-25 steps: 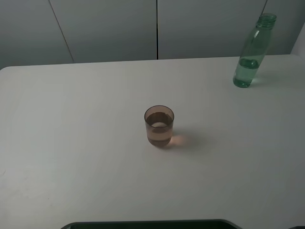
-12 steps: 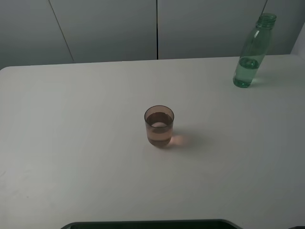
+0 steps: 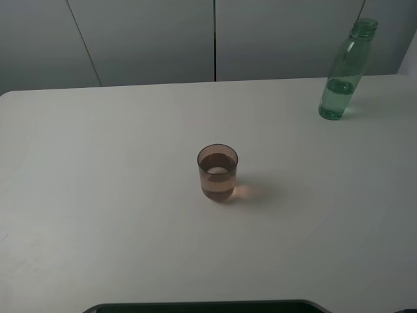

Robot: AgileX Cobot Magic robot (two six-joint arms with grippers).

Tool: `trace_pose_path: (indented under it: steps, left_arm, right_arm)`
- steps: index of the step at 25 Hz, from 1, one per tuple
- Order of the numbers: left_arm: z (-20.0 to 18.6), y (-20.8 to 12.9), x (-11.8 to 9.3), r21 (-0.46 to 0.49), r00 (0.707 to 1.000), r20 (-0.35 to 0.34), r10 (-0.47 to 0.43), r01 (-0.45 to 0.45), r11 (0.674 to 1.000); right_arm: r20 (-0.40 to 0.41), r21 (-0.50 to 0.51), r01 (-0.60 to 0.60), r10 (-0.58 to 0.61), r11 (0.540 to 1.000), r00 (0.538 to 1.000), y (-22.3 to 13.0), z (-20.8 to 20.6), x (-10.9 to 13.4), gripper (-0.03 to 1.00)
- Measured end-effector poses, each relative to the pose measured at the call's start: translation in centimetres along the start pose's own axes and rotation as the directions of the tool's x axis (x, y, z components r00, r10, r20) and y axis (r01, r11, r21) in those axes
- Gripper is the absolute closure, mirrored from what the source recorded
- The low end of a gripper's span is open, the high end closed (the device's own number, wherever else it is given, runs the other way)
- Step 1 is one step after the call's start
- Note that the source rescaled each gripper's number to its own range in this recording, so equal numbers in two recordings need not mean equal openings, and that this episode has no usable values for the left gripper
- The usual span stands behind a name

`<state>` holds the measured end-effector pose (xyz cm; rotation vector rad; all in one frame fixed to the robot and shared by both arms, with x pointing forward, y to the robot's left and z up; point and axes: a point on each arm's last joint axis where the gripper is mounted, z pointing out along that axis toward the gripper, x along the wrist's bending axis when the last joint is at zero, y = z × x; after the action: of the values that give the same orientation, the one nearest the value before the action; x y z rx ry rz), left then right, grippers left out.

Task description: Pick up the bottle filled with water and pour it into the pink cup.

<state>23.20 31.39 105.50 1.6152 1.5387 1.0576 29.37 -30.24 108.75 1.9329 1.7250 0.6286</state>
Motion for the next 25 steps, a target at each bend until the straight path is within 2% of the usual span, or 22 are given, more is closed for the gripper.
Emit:
trace_pose_path:
  steps: [6,12,25]
  left_arm:
    - [0.0,0.0,0.0,0.000,1.000,0.000,0.000,0.000,1.000]
    - [0.0,0.0,0.0,0.000,1.000,0.000,0.000,0.000,1.000]
    - [0.0,0.0,0.0,0.000,1.000,0.000,0.000,0.000,1.000]
  right_arm:
    - [-0.004,-0.162,0.000,-0.001,0.987,1.000,-3.3,0.3,-0.1,-0.03]
    - [-0.006,-0.241,0.001,-0.002,0.971,1.000,-5.3,0.4,-0.2,-0.03]
    - [-0.009,-0.385,0.003,-0.007,0.923,1.000,-7.1,-1.1,-0.2,-0.03]
